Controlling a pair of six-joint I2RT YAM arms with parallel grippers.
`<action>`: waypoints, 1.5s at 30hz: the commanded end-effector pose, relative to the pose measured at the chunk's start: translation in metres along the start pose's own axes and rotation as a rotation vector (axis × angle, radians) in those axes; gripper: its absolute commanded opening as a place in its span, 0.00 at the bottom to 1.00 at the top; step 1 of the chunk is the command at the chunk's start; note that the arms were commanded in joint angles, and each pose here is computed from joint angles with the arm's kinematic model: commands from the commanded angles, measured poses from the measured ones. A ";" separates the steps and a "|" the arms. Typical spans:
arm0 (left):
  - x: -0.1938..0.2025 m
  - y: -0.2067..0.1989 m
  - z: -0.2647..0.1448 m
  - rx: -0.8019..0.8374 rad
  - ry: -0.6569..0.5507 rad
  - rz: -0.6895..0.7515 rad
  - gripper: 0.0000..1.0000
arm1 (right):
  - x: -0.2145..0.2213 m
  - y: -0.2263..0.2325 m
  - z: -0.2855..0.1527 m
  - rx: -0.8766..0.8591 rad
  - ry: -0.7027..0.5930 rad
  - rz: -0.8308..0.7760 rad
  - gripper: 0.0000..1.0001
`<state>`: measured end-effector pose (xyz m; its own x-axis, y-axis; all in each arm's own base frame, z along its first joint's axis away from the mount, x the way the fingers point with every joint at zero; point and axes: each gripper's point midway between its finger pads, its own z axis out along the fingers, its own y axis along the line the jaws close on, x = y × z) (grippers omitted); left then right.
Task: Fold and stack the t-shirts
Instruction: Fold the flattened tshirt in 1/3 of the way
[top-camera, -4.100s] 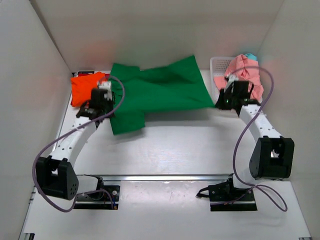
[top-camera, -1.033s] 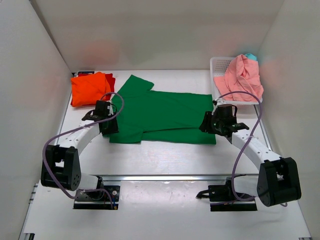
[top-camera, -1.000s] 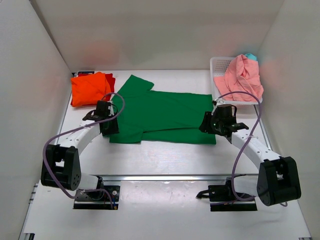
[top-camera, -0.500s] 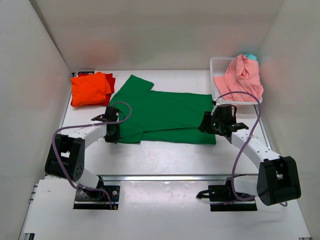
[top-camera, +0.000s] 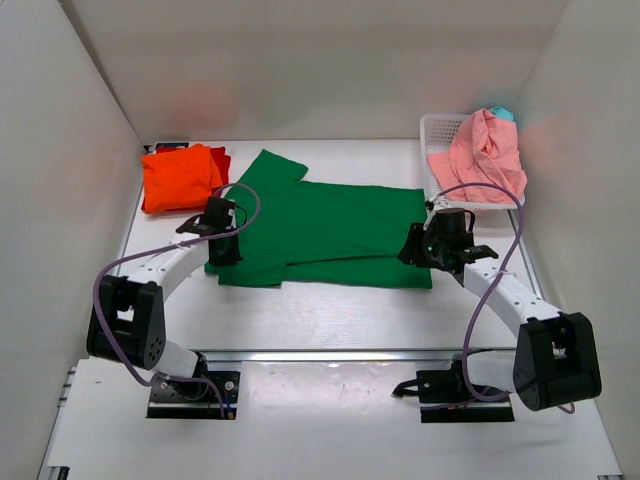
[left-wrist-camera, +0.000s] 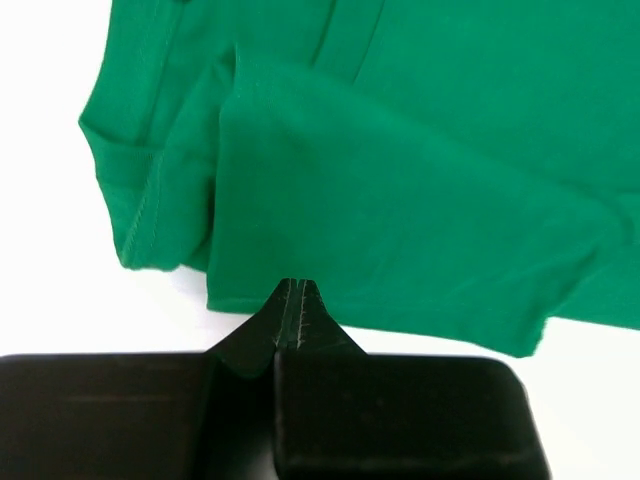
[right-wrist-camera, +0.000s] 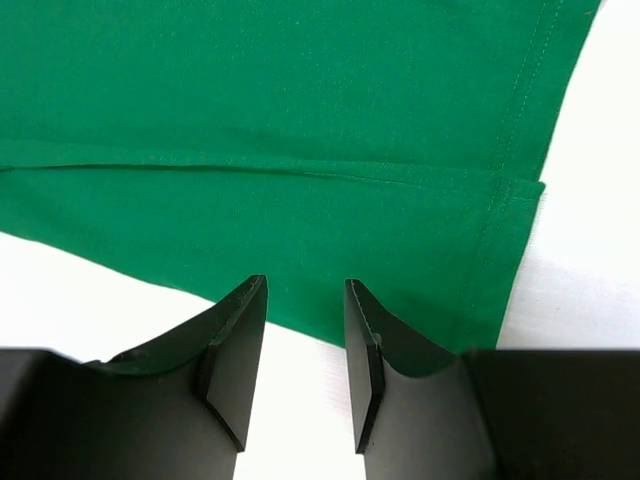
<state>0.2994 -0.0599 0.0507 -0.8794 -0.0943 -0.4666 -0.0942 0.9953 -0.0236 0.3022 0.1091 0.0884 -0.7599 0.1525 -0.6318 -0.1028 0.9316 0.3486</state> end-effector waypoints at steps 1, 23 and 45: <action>-0.021 -0.008 -0.015 0.043 -0.053 -0.015 0.00 | -0.018 0.007 0.000 -0.023 -0.046 -0.019 0.34; 0.026 -0.015 0.007 0.072 0.076 0.028 0.32 | -0.021 0.006 -0.003 -0.025 -0.049 -0.020 0.34; 0.025 -0.025 0.005 0.076 0.100 0.085 0.00 | -0.023 0.003 -0.003 -0.024 -0.057 -0.014 0.34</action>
<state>0.2757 -0.0804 0.0138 -0.9362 -0.0203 -0.3508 -0.0093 0.9994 -0.0330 0.3030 0.1086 0.0875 -0.7665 0.1588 -0.6223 -0.1019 0.9266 0.3619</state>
